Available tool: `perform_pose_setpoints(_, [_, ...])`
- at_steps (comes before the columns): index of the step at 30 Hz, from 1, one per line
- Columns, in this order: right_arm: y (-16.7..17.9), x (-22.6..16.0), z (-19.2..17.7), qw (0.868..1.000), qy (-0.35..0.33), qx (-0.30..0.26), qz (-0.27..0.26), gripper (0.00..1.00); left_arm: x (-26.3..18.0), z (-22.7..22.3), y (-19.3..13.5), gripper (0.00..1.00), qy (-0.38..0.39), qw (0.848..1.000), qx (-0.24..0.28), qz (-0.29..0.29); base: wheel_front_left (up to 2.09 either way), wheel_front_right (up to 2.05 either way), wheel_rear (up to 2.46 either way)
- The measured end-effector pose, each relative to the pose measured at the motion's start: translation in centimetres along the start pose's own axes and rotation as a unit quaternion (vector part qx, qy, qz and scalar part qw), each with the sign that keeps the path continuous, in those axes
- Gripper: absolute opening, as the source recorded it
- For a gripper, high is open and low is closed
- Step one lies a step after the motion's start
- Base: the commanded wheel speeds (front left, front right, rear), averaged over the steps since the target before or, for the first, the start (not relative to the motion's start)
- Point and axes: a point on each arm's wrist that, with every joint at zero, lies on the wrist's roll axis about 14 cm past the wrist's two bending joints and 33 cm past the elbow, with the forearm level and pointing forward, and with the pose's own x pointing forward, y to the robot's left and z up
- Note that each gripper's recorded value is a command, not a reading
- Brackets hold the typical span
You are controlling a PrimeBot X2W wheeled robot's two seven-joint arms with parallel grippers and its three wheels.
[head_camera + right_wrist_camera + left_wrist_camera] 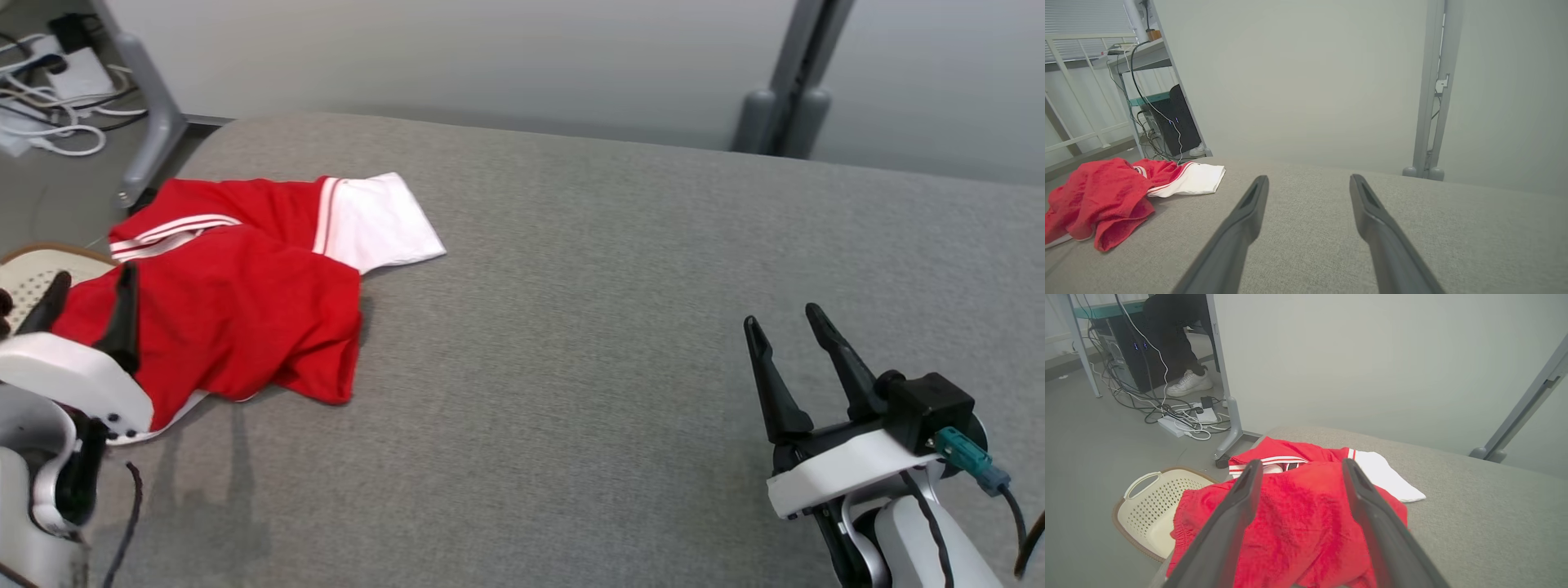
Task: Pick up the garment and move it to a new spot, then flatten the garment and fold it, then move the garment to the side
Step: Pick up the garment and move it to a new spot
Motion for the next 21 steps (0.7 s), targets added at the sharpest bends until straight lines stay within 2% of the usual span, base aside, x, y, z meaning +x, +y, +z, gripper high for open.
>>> perform_pose_setpoints(12, [-5.3,-1.6,0.3,0.998,-0.003,-0.008,-0.068,1.0,6.8,-0.9,-1.2,1.0,0.107,0.994,-0.018,-0.02,0.0,0.0,0.0])
perform_pose_setpoints(21, [-9.0,-2.8,-0.3,0.993,0.004,-0.007,-0.119,1.0,10.5,-5.1,-1.2,1.0,0.232,0.972,-0.038,-0.01,0.0,0.0,0.0])
